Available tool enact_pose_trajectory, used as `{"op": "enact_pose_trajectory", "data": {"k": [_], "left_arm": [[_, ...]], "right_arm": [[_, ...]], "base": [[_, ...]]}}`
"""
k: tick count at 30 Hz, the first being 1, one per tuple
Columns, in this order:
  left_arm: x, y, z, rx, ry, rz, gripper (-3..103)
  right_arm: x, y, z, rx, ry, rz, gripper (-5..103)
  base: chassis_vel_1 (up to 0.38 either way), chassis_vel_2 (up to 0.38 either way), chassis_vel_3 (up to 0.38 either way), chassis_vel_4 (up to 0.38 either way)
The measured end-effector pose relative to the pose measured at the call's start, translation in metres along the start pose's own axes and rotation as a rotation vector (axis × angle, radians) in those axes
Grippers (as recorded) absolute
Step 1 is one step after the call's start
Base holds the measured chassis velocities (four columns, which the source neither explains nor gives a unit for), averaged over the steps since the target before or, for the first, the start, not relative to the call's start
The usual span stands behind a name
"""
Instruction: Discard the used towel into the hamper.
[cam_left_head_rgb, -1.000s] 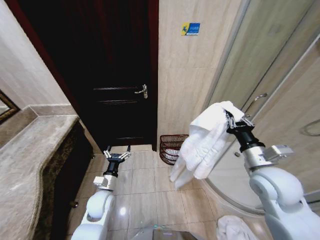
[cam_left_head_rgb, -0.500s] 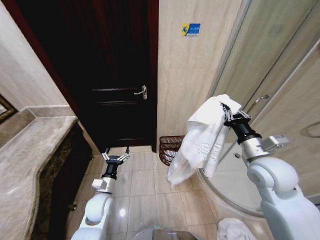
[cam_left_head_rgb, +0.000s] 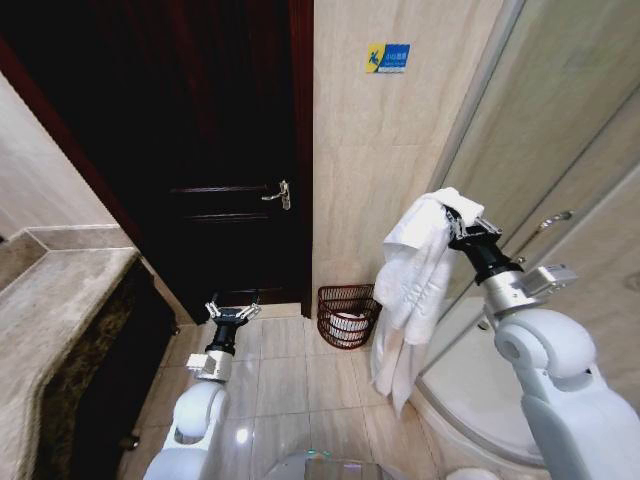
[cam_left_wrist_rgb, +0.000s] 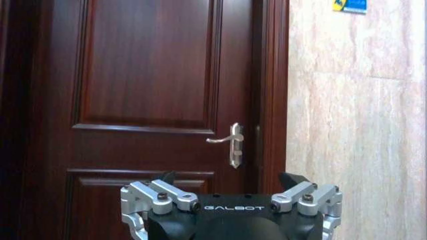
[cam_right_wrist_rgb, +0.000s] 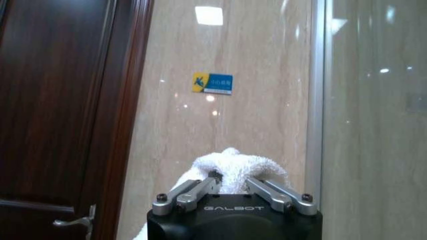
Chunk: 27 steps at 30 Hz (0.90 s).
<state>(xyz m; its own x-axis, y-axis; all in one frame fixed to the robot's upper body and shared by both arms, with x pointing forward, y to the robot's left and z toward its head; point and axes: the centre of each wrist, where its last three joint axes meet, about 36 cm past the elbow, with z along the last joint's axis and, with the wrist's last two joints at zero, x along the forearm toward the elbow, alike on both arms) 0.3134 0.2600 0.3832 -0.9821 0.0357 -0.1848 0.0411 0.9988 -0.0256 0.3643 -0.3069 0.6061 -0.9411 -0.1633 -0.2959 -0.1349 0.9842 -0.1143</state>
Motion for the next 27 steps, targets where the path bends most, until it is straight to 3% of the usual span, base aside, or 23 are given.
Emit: {"op": "enact_pose_trajectory", "data": {"k": [14, 27], "left_arm": [[0.0012, -0.0014, -0.0019, -0.003, 0.025, 0.010, 100], [0.0035, -0.0003, 0.0011, -0.007, -0.007, -0.006, 100]], "right_arm": [[0.0080, 0.0013, 0.0004, 0.002, 0.012, 0.011, 6], [0.0072, 0.0034, -0.0031, -0.017, 0.005, 0.020, 6]], "base": [[-0.020, 0.042, 0.045, -0.010], [0.034, 0.030, 0.028, 0.039]]}}
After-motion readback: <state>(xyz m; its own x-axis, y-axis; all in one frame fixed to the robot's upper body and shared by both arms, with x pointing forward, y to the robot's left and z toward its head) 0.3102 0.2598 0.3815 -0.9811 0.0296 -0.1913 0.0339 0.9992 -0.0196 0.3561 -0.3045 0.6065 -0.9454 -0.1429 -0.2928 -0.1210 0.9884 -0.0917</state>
